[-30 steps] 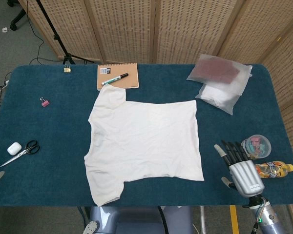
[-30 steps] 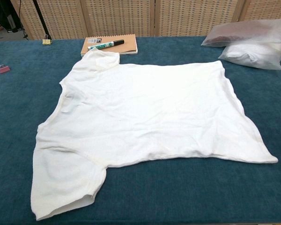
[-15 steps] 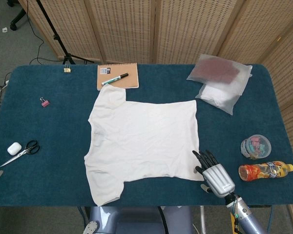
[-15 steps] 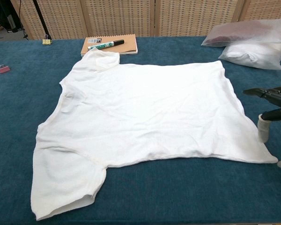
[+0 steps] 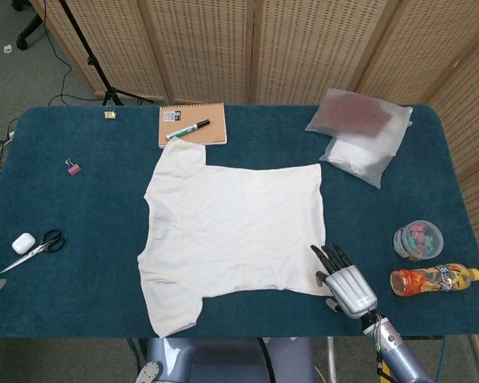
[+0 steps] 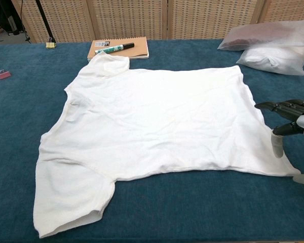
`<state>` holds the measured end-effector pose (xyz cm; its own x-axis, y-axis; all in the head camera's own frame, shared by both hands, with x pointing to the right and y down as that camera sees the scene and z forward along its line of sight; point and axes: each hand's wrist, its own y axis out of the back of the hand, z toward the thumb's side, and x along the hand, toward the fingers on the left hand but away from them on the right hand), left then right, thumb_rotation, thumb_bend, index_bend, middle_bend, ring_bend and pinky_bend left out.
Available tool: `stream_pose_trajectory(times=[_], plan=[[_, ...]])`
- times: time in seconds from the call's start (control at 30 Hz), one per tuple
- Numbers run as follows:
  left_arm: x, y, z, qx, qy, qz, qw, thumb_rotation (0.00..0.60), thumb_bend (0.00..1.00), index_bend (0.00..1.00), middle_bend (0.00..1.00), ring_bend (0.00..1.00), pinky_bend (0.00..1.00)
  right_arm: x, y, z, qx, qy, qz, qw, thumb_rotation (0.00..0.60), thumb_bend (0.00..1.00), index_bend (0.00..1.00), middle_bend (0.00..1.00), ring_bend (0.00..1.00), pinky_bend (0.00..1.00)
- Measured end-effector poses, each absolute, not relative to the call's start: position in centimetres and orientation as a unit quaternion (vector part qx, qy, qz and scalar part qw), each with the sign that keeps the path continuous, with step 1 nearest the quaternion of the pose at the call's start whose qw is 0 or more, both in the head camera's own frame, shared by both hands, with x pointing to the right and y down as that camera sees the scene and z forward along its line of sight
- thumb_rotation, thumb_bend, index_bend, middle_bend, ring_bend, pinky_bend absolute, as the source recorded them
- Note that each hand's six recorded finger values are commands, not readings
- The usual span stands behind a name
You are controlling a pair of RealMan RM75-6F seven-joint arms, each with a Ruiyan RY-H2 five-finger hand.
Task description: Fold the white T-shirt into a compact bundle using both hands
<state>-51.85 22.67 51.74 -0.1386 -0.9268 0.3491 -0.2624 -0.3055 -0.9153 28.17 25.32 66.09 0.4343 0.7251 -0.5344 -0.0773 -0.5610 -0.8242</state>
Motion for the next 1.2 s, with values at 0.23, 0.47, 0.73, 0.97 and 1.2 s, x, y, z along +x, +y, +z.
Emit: stream_pose_trajectory(times=[0.23, 0.47, 0.73, 0.97, 1.2], plan=[[-51.9, 22.6, 51.8, -0.585, 0.508, -0.559, 0.297, 0.6, 0.0, 0.0, 0.0, 0.0, 0.0, 28.1, 25.7, 67.2, -0.728, -0.193, 0.5, 0.429, 0.6, 0.16, 0.51, 0.0, 0.0, 0.0], [-51.8, 22.7, 52.0, -0.585, 0.505, -0.561, 0.296, 0.6, 0.0, 0.0, 0.0, 0.0, 0.0, 28.3, 25.6, 67.9, -0.721, -0.186, 0.506, 0.435, 0.6, 0.21, 0.51, 0.0, 0.0, 0.0], [-51.8, 22.7, 52.1, -0.584, 0.504, -0.564, 0.296, 0.6, 0.0, 0.0, 0.0, 0.0, 0.0, 28.5, 24.9, 67.9, -0.718, -0.195, 0.509, 0.432, 0.6, 0.26, 0.52, 0.0, 0.0, 0.0], [-51.7, 22.7, 52.2, -0.584, 0.503, -0.564, 0.296, 0.6, 0.0, 0.0, 0.0, 0.0, 0.0, 28.6, 25.1, 68.2, -0.716, -0.183, 0.514, 0.436, 0.6, 0.26, 0.52, 0.0, 0.0, 0.0], [-51.7, 22.7, 52.2, -0.584, 0.503, -0.564, 0.296, 0.6, 0.0, 0.0, 0.0, 0.0, 0.0, 28.5, 25.4, 68.8, -0.719, -0.169, 0.514, 0.436, 0.6, 0.39, 0.57, 0.0, 0.0, 0.0]])
